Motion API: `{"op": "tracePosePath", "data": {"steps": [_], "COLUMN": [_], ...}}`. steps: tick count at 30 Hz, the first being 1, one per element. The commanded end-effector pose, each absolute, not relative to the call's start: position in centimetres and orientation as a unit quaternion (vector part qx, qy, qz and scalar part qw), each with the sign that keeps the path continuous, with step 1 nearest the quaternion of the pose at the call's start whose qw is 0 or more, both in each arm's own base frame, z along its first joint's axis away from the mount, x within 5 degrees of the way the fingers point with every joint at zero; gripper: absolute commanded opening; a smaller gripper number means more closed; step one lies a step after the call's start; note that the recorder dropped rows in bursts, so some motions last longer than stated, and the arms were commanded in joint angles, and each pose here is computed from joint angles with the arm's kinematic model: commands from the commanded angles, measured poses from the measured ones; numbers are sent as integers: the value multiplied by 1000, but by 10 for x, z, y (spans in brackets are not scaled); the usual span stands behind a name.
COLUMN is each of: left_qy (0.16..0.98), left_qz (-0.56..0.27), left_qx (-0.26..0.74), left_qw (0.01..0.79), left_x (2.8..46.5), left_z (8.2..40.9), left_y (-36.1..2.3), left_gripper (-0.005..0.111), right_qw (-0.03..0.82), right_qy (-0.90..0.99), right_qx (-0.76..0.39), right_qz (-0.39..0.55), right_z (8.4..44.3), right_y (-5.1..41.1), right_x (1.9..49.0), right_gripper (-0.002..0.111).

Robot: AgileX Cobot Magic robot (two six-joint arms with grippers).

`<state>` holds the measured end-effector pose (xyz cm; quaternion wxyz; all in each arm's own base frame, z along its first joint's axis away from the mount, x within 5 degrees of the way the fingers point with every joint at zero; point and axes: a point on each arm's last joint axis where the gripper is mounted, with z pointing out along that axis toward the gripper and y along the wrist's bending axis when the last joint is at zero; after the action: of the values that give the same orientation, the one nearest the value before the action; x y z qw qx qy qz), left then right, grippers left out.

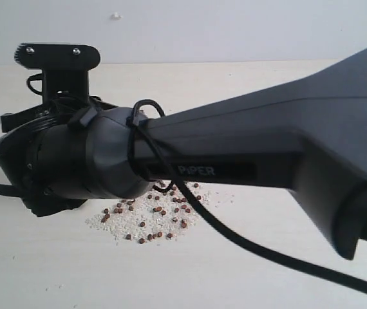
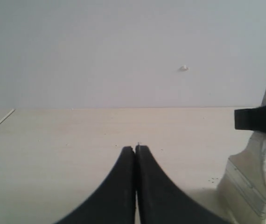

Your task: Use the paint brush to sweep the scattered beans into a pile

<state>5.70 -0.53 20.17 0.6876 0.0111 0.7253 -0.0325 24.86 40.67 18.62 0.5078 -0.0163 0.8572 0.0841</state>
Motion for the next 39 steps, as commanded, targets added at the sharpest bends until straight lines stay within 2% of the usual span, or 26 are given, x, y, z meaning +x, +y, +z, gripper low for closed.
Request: {"op": "tracePosePath", "data": {"steps": [1, 6, 15, 20, 23, 26, 33, 39], "left_qy": [724, 724, 724, 724, 724, 724, 724, 724], "left_qz": [-37, -37, -37, -37, -37, -37, -37, -37], "left_qx": [10, 10, 10, 10, 10, 10, 10, 10], "left_qw": [689, 689, 689, 689, 689, 689, 689, 689], "left_x": [57, 57, 57, 57, 57, 57, 57, 57], "left_z": [201, 201, 201, 201, 201, 201, 201, 201], "left_y": [-6, -6, -6, -6, -6, -6, -6, -6], "left_gripper": [0, 0, 0, 0, 0, 0, 0, 0], "right_qw": [529, 555, 533, 521, 526, 521, 523, 506], "right_qy": [835, 819, 840, 853, 849, 853, 846, 833], "right_qx": [-27, -37, 7, 41, 40, 32, -67, -185], "right_qz": [149, 143, 96, 23, -18, -17, 74, 125], "right_z": [196, 199, 165, 162, 168, 174, 205, 249], "right_y": [415, 415, 391, 375, 369, 369, 391, 391], "right_x": [249, 260, 298, 301, 298, 297, 282, 265], "right_gripper": [0, 0, 0, 0, 0, 0, 0, 0]}}
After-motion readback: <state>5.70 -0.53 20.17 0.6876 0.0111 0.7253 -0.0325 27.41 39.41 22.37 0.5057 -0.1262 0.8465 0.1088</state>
